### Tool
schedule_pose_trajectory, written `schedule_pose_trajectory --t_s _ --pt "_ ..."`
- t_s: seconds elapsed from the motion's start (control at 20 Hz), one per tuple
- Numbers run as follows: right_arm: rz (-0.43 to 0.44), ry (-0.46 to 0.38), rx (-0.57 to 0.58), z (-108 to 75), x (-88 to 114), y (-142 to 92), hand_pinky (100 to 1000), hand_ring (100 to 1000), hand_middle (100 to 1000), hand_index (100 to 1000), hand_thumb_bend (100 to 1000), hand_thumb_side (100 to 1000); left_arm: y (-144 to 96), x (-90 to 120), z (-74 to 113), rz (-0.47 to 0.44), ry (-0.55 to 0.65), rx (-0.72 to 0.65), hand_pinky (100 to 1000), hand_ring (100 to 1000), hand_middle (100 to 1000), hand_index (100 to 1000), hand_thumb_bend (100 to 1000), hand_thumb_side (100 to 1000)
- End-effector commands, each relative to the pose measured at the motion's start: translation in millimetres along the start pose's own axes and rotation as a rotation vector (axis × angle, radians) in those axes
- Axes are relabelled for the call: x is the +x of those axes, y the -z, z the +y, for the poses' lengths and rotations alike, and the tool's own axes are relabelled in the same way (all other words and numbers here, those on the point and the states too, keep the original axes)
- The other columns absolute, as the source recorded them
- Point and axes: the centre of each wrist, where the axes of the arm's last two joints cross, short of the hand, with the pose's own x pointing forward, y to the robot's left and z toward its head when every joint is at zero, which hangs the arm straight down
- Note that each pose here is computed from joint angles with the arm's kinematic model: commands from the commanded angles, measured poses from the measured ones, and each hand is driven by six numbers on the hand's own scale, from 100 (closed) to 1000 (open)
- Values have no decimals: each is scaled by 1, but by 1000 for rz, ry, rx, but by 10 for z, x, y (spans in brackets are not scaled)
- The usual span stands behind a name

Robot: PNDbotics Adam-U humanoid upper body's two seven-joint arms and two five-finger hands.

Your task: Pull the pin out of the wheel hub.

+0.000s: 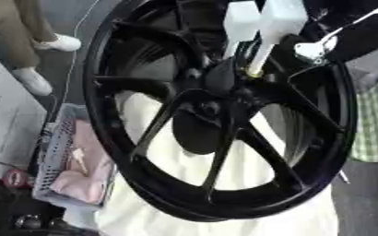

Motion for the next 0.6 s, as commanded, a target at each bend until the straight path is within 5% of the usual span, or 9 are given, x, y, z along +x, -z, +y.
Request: schedule_pose_trajectory --t_s 0.05,0.6 --pt "3 -12 -56 -158 37 -94 100 100 205 209 100 100 39 75 26 -27 13 -1 851 671 602 816 100 709" --pt "50 13 -326 -508 -7 -358 100 100 185 203 100 100 32 76 57 -30 24 12 850 671 602 815 100 708"
